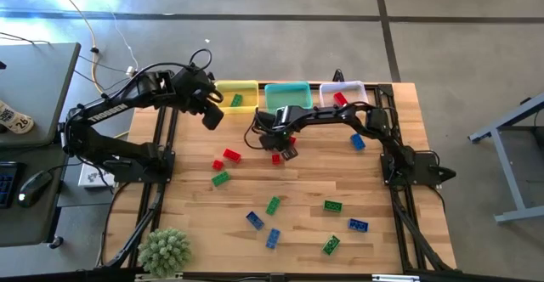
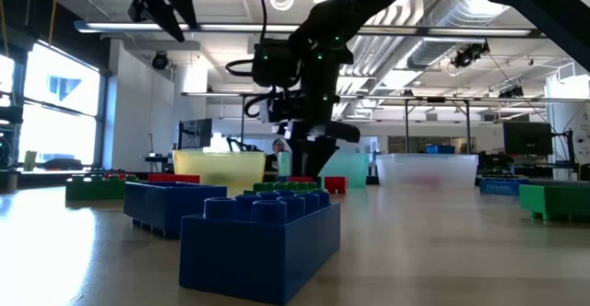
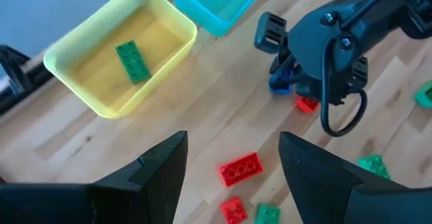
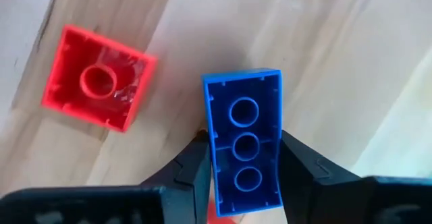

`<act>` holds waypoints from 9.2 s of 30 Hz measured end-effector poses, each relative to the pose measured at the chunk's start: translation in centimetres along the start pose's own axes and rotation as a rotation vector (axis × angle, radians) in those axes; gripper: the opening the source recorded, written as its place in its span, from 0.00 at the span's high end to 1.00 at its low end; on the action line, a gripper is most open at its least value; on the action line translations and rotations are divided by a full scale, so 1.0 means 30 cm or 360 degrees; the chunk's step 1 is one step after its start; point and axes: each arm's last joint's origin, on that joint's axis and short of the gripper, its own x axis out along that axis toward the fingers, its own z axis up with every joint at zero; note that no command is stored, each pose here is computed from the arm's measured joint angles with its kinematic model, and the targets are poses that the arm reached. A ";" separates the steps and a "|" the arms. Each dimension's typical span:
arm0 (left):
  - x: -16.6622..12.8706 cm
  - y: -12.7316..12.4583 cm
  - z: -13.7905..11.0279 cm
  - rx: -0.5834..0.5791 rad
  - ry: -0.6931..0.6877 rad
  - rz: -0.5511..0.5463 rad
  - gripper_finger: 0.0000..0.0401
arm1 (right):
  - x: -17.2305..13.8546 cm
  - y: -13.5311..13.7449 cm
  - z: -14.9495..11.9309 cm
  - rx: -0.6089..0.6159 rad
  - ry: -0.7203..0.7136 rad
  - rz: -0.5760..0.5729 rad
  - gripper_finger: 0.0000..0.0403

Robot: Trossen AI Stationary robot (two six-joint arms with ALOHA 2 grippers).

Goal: Sort & place blocks by color
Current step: Put the blue game piece into the blue bin, then put the red game piece into the white bin

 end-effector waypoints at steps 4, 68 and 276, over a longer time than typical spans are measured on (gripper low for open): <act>0.000 0.002 0.001 0.0103 -0.0010 0.0029 0.44 | -0.018 -0.007 0.007 0.0206 0.0005 -0.0022 0.74; 0.347 -0.139 0.024 0.0976 0.0539 0.0036 0.44 | -0.248 -0.435 -0.357 0.1482 0.0196 -0.0106 0.74; 0.310 -0.186 -0.083 0.0919 -0.0450 0.0335 0.44 | -0.538 -0.240 -0.251 0.1761 0.0486 -0.0687 0.82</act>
